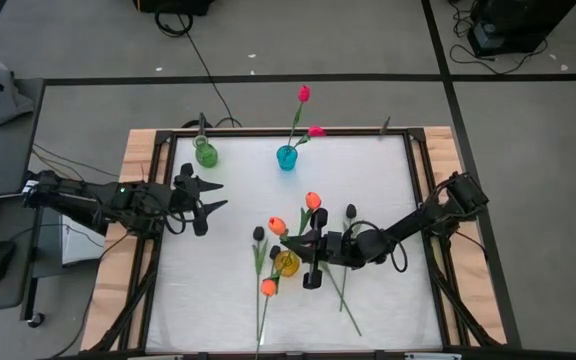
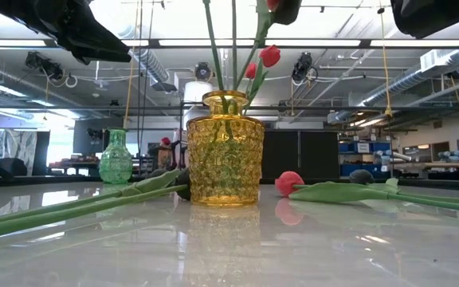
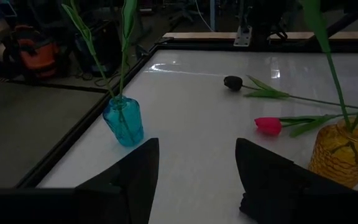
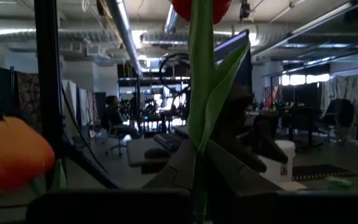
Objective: Sort flowers into vase by color
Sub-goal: Put the orange flower into the yellow vase
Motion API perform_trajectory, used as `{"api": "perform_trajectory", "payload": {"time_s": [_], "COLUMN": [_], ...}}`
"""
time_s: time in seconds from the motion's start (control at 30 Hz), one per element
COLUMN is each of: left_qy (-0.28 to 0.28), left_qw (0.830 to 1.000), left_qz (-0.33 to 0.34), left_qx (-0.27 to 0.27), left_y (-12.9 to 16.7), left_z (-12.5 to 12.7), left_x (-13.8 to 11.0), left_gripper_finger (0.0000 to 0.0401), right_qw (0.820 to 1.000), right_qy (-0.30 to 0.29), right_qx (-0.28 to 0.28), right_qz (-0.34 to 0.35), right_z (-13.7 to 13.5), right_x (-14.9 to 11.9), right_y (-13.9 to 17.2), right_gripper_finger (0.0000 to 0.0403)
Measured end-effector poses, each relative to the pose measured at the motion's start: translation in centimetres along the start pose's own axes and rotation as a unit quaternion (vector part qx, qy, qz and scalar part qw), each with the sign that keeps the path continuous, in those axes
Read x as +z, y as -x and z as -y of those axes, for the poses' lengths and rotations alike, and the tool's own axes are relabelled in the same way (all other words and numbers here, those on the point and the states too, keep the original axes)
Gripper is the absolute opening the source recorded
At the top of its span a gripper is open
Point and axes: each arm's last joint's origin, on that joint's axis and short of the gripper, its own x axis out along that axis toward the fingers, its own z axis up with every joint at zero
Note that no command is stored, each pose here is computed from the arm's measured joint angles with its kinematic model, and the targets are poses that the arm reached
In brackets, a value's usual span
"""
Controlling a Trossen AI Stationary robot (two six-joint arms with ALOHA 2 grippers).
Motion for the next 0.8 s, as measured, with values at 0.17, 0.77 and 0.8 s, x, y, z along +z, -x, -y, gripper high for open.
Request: {"api": "perform_trajectory", "payload": {"time_s": [0.17,0.77,0.8], "left_qy": [0.000,0.000,0.000], "left_qw": [1.000,1.000,1.000], "left_qz": [0.000,0.000,0.000], "left_qx": [0.000,0.000,0.000], "left_y": [0.0,0.0,0.0], "left_z": [0.0,0.0,0.0], "left_x": [0.0,0.0,0.0], "left_gripper_finger": [0.0217,0.0217,0.0217], "right_qw": [1.000,0.994,0.994], "right_qy": [0.007,0.043,0.044], "right_qx": [0.007,0.007,0.007], "right_qz": [-0.018,-0.098,-0.098], "right_z": [-0.1,-0.2,-0.2], "right_x": [-0.4,-2.1,-2.1], "right_y": [0.0,0.2,0.2], "right_gripper_finger": [0.0046,0.0060,0.0065]}}
